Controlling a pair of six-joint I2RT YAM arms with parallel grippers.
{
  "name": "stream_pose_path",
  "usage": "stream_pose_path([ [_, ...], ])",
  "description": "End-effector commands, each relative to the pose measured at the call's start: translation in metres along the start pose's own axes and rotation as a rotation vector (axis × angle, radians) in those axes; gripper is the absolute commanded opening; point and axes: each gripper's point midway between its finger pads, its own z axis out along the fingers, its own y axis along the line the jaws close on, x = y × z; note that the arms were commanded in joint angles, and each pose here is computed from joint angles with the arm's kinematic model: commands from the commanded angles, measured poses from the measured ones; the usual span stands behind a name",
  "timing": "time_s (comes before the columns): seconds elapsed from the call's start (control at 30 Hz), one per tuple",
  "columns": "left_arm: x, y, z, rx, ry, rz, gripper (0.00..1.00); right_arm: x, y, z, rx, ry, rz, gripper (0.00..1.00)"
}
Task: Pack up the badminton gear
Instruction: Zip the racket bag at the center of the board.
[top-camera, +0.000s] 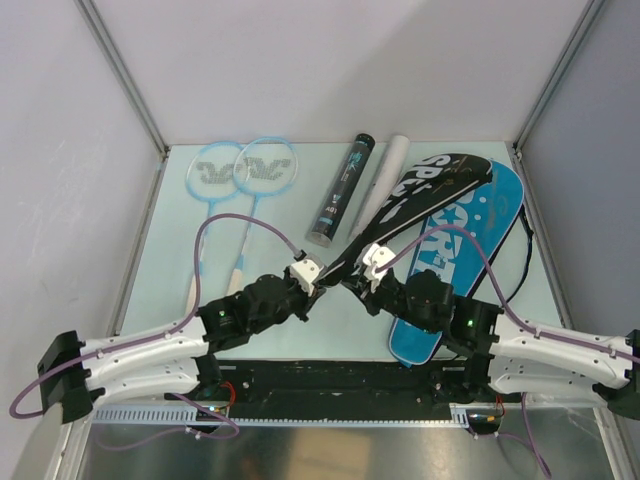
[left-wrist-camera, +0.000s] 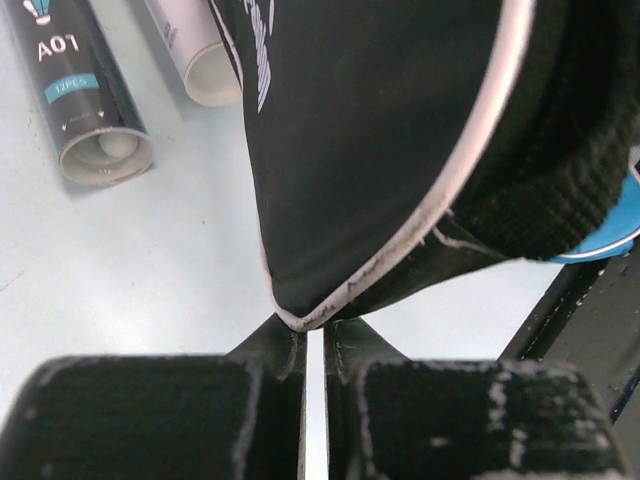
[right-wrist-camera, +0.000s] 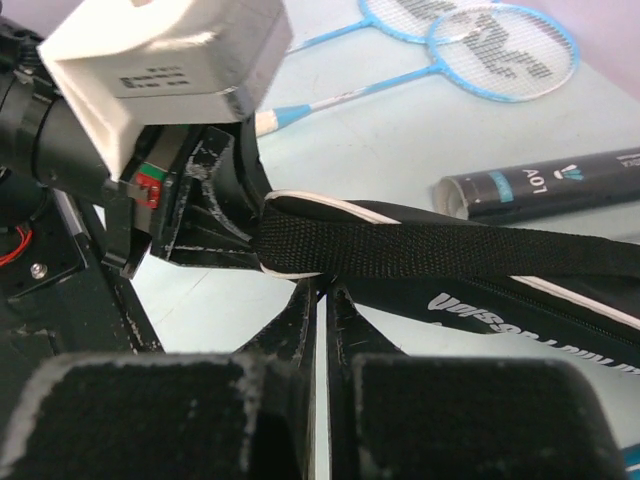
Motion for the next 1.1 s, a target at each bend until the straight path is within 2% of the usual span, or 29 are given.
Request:
stream_pose_path([
  [0.0, -0.077, -0.012, 0.003, 0.035, -0.213, -0.076, 0.0, -0.044, 0.098, -0.016, -0.486, -0.114, 0.045, 0.0],
  [0.17, -0.076, -0.012, 0.006, 0.025, -0.198, -0.1, 0.0, -0.03, 0.123, -0.019, -0.628, -0.048, 0.043, 0.0],
  [0.3, -0.076, -0.011, 0.007, 0.022, -0.195, -0.131, 0.0, -0.009, 0.131, -0.011, -0.643, 0.044, 0.086, 0.0],
  [0.57, -0.055, -0.013, 0.007, 0.028, -0.155, -0.213, 0.01, 0.02, 0.109, 0.013, -0.405, 0.14, 0.313, 0.0],
  [0.67, -0.044, -0.009, 0.002, 0.009, -0.151, -0.251, 0.15, 0.024, 0.088, 0.006, -0.276, 0.123, 0.419, 0.08],
  [0.87, -0.023, 0.014, -0.011, -0.123, -0.138, -0.39, 0.47, 0.034, 0.051, -0.019, -0.058, 0.139, 0.615, 0.37],
  [1.0, -0.02, 0.035, -0.02, -0.236, -0.09, -0.375, 0.69, 0.043, 0.018, -0.034, 0.142, 0.132, 0.734, 0.52],
  [1.07, -0.023, 0.046, -0.023, -0.275, -0.079, -0.368, 0.74, 0.054, -0.009, -0.041, 0.301, 0.115, 0.783, 0.61],
])
